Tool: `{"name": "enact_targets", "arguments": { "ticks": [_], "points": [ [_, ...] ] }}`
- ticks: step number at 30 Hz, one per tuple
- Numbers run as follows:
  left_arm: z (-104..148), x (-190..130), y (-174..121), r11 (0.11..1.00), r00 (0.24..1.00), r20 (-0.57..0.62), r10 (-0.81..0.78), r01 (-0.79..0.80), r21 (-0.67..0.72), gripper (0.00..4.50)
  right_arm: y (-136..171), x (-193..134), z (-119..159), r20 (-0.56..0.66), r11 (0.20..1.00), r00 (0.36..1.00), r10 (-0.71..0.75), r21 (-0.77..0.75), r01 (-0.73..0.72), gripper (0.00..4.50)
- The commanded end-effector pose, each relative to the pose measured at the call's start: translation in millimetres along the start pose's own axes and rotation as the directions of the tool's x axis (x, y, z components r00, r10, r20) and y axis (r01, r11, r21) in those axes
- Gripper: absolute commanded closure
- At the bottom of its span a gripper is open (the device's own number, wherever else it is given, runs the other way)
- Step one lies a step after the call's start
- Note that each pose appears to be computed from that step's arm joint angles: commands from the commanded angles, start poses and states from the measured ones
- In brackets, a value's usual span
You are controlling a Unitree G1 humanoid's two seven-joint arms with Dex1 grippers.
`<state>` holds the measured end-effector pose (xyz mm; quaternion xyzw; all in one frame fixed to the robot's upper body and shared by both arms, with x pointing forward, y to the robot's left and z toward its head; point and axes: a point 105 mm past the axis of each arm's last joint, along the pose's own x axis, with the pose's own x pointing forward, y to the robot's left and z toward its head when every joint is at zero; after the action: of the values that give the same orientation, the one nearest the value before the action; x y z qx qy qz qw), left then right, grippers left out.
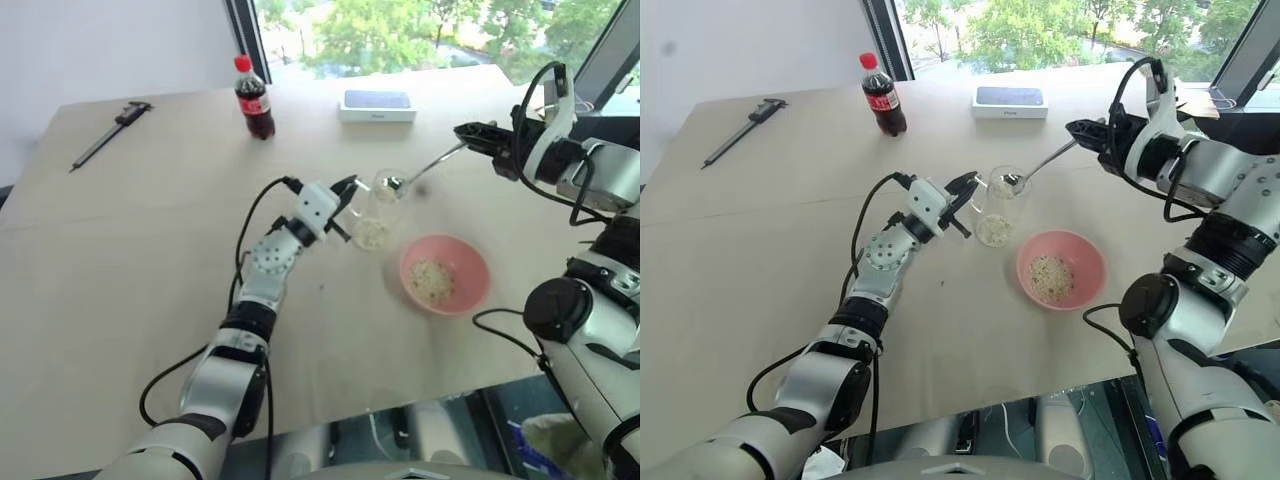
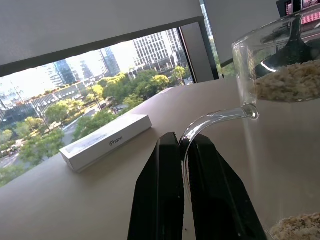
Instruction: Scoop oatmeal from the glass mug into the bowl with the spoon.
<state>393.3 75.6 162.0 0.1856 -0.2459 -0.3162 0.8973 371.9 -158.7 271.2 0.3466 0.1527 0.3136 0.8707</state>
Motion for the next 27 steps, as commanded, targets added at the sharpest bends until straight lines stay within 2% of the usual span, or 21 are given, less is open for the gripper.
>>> {"name": "enact_targets", "arguments": {
  "ticks": [1, 15, 27],
  "points": [
    [8, 0, 4, 0.998, 0.999, 0.045, 0.029, -0.031, 0.057, 4.47, 5, -13, 13, 0.048, 1.0, 0.999, 0.007, -0.03, -0.006, 4.5],
    [4, -2, -3, 0.998, 0.998, 0.049, 0.027, -0.029, 0.06, 4.47, 6, -25, 16, 0.053, 0.997, 0.996, 0.067, 0.036, -0.069, 4.5],
    [1, -6, -5, 0.998, 0.999, 0.041, 0.027, -0.03, 0.052, 4.47, -1, -45, 18, 0.047, 0.973, 0.985, 0.163, 0.155, -0.169, 4.5]
  ]
}}
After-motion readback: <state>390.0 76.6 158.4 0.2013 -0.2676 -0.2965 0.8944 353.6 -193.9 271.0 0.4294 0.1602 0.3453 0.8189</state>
